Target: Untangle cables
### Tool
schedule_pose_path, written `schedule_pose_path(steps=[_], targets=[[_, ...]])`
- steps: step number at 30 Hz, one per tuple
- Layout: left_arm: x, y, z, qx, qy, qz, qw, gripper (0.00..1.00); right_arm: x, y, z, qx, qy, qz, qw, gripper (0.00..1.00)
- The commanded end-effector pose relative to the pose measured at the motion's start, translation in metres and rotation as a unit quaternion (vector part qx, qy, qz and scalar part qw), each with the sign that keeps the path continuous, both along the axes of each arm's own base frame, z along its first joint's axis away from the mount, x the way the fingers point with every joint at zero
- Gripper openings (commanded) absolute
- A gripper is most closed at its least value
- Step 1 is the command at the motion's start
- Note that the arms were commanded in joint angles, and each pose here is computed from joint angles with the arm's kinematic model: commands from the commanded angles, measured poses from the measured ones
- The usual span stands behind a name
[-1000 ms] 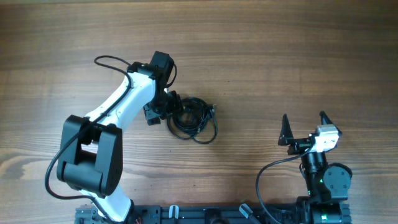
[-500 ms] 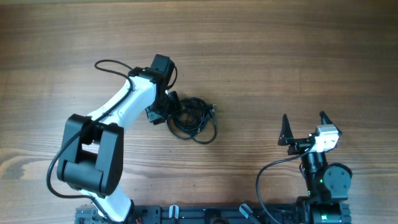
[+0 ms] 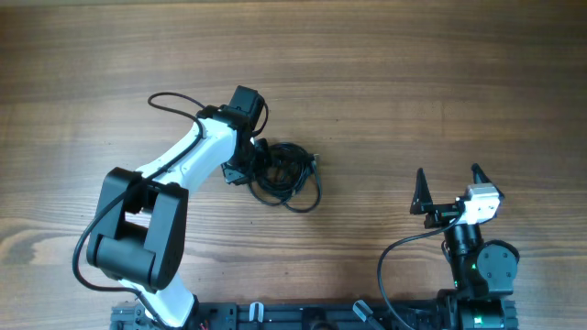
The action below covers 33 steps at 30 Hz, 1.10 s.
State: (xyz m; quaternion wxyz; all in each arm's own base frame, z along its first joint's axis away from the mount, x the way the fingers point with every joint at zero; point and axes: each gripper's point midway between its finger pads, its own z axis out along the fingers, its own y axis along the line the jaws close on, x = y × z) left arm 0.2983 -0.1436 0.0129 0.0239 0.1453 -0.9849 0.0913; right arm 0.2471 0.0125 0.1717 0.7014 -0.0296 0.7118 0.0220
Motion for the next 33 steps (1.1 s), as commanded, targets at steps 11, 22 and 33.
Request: schedule_pose_path(steps=[11, 22, 33], targets=[[0.018, -0.009, 0.047, -0.025, -0.055, -0.001, 0.998, 0.04, 0.000, -0.001, 0.001, 0.006, -0.002, -0.005, 1.000, 1.00], [0.018, -0.009, 0.054, -0.028, -0.062, -0.001, 0.998, 0.04, 0.000, -0.001, 0.001, 0.006, -0.002, -0.005, 1.000, 1.00], [0.010, -0.009, 0.054, -0.031, -0.046, -0.003, 0.998, 0.04, 0.000, -0.001, 0.001, 0.006, -0.002, -0.005, 1.000, 1.00]])
